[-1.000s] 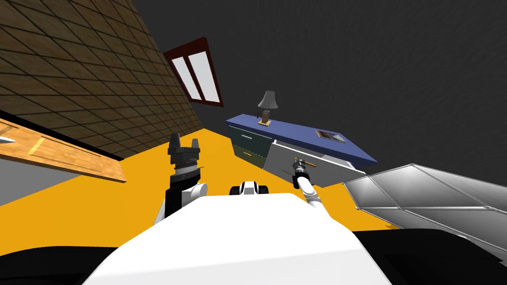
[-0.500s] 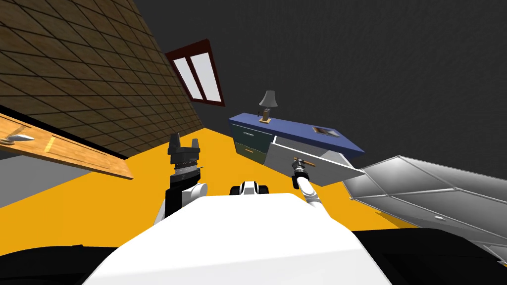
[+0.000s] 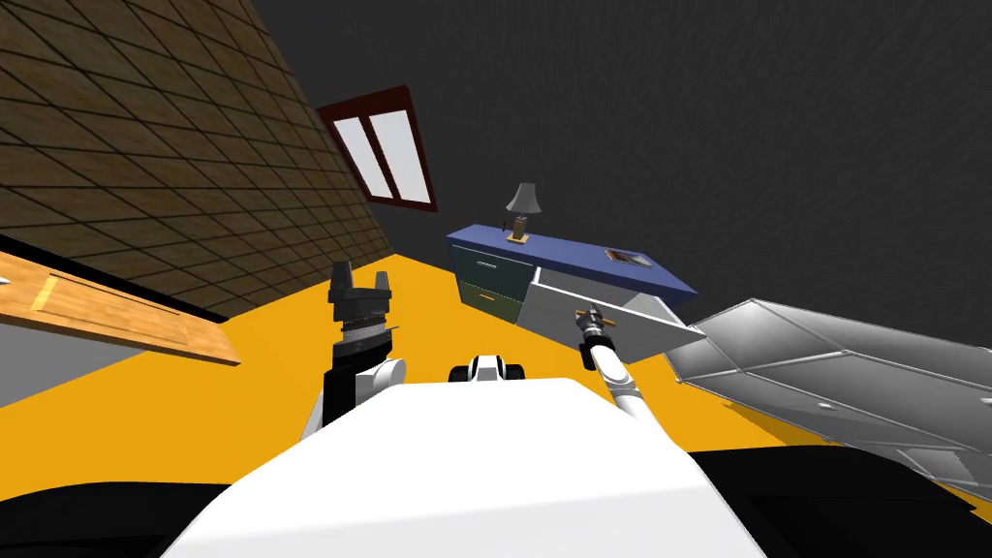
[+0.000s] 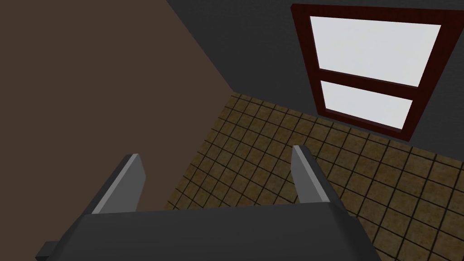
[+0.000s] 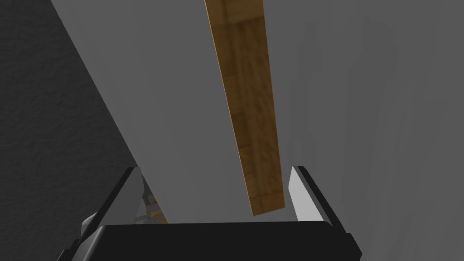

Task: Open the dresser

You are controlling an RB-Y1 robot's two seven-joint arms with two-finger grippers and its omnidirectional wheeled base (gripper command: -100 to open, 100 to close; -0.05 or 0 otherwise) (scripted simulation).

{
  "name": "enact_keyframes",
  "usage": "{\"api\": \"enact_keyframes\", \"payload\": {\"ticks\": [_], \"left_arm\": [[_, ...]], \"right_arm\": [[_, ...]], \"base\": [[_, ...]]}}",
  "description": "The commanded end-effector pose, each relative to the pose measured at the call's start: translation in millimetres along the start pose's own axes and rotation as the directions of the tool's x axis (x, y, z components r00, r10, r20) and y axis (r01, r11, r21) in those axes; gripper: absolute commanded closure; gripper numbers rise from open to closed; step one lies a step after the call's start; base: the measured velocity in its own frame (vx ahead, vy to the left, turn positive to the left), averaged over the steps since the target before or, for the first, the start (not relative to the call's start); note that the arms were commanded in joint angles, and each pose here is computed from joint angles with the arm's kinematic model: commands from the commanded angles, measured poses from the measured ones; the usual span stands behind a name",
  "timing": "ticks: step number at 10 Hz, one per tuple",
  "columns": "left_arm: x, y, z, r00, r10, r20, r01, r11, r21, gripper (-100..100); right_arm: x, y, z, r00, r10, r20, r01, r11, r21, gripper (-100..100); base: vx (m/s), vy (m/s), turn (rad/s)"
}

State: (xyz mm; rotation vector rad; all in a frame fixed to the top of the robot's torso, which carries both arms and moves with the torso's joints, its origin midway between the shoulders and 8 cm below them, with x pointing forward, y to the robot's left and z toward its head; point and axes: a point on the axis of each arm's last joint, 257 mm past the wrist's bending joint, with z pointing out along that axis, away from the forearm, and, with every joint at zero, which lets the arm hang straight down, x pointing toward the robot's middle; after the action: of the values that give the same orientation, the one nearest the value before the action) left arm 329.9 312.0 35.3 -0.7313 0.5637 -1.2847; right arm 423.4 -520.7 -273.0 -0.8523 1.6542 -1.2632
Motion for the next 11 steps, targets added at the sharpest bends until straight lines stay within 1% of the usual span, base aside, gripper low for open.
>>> {"api": "enact_keyframes", "payload": {"ticks": [1, 4, 5, 6, 11], "left_arm": [[0.0, 0.0, 0.0, 1.0, 0.0, 0.0, 0.0, 1.0, 0.0, 0], [0.0, 0.0, 0.0, 1.0, 0.0, 0.0, 0.0, 1.0, 0.0, 0], [0.0, 0.0, 0.0, 1.0, 0.0, 0.0, 0.0, 1.0, 0.0, 0], [0.0, 0.0, 0.0, 1.0, 0.0, 0.0, 0.0, 1.0, 0.0, 0], [0.0, 0.0, 0.0, 1.0, 0.0, 0.0, 0.0, 1.0, 0.0, 0]], "right_arm": [[5.9, -17, 4.8, 1.0, -0.003, 0.024, 0.003, 1.0, -0.007, -100], [11.6, -36, 8.9, 0.999, -0.004, 0.05, 0.005, 1.0, -0.012, -100], [15.0, -26, 4.4, 0.999, -0.01, 0.036, 0.011, 1.0, -0.022, -100], [16.6, -25, 3.6, 0.999, -0.01, 0.035, 0.011, 1.0, -0.027, 0], [20.2, -17, 0.9, 1.0, -0.009, 0.026, 0.01, 0.999, -0.04, 0]], "base": [[0.041, 0.077, -0.08], [0.026, 0.089, -0.071], [0.02, 0.027, -0.029], [0.005, 0.004, -0.005], [0.0, 0.0, 0.0]]}}
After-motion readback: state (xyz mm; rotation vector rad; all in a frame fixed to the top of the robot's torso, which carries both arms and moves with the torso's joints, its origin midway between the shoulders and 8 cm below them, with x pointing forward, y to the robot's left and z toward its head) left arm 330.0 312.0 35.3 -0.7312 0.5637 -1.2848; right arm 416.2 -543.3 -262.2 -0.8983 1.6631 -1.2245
